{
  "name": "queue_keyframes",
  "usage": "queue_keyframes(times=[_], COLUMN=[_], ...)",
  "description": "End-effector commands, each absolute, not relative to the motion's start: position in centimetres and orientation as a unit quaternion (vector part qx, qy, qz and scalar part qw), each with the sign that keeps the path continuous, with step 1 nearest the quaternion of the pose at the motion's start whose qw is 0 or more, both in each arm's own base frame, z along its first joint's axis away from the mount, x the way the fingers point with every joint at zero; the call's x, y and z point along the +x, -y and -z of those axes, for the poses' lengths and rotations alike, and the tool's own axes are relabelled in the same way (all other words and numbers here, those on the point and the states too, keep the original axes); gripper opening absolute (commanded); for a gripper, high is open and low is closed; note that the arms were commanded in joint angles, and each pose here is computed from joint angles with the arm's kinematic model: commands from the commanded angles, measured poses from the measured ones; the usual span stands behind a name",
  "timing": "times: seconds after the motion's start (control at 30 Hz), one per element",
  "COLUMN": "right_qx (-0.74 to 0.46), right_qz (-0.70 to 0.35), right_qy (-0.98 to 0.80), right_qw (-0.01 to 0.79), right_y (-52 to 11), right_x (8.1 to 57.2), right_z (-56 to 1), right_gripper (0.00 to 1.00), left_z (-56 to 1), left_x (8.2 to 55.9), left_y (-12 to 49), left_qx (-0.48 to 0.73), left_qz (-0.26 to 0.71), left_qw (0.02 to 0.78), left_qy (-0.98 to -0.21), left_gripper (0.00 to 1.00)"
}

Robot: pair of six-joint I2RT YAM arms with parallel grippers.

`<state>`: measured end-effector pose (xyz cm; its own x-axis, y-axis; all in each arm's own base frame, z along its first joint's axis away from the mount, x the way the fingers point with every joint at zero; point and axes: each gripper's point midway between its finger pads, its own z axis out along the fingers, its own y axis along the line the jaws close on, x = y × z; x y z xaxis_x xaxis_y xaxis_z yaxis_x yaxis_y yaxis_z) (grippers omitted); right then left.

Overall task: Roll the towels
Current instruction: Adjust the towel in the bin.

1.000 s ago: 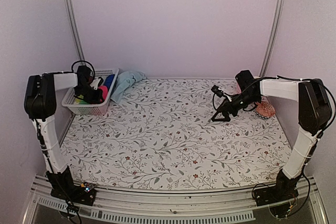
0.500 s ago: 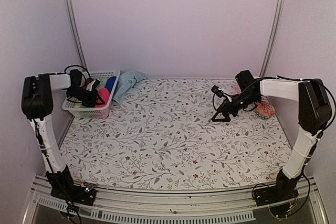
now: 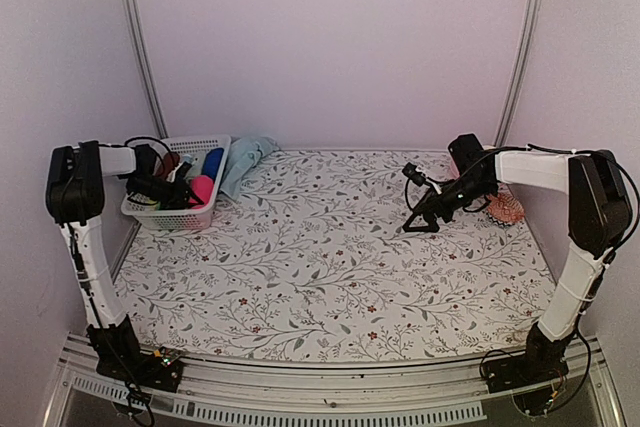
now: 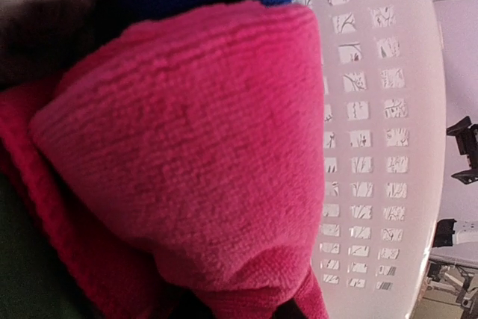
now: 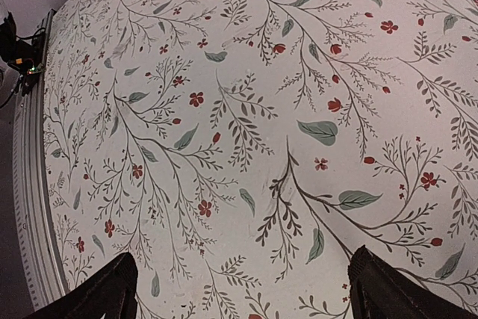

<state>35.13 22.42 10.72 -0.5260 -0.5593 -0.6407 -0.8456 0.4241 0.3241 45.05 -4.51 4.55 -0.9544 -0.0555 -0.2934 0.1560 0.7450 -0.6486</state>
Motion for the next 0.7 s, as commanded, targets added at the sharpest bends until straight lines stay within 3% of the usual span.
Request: queue_keyframes(times=[0.0, 0.07, 0.13, 0.4, 0.57, 0.67], right_qx=[-0.44, -0.439, -0.439, -0.439, -0.439, -0.44], right_qz=[-0.325, -0.325, -0.325, -0.324, -0.324, -0.323], right_qy=[-0.804, -0.804, -0.805, -0.804, -0.804, -0.804], right_qw=[0.234, 0.233, 0.234, 0.235, 0.237, 0.236], right_y=[-22.8, -22.8, -22.8, -22.7, -22.7, -22.7], right_x=[34.9, 34.9, 34.9, 34.9, 34.9, 34.9], right_z=[-12.0, -11.9, -11.9, -12.1, -12.2, -12.2], right_gripper=[0.99, 0.99, 0.99, 0.99, 0.99, 0.99], left_z=[-2.6, -3.8, -5.1, -10.6, -12.9, -14.2], left_x=[43.0, 43.6, 44.0, 46.1, 46.5, 47.4], left_y=[4.3, 3.8, 3.5, 2.0, 1.3, 1.4], left_qx=[0.008, 0.009, 0.013, 0.016, 0.015, 0.017], left_qz=[0.35, 0.343, 0.331, 0.282, 0.252, 0.237], left_qw=[0.105, 0.128, 0.146, 0.214, 0.238, 0.268], left_qy=[-0.931, -0.931, -0.932, -0.935, -0.938, -0.934], left_gripper=[0.21, 0.37, 0.47, 0.69, 0.71, 0.65])
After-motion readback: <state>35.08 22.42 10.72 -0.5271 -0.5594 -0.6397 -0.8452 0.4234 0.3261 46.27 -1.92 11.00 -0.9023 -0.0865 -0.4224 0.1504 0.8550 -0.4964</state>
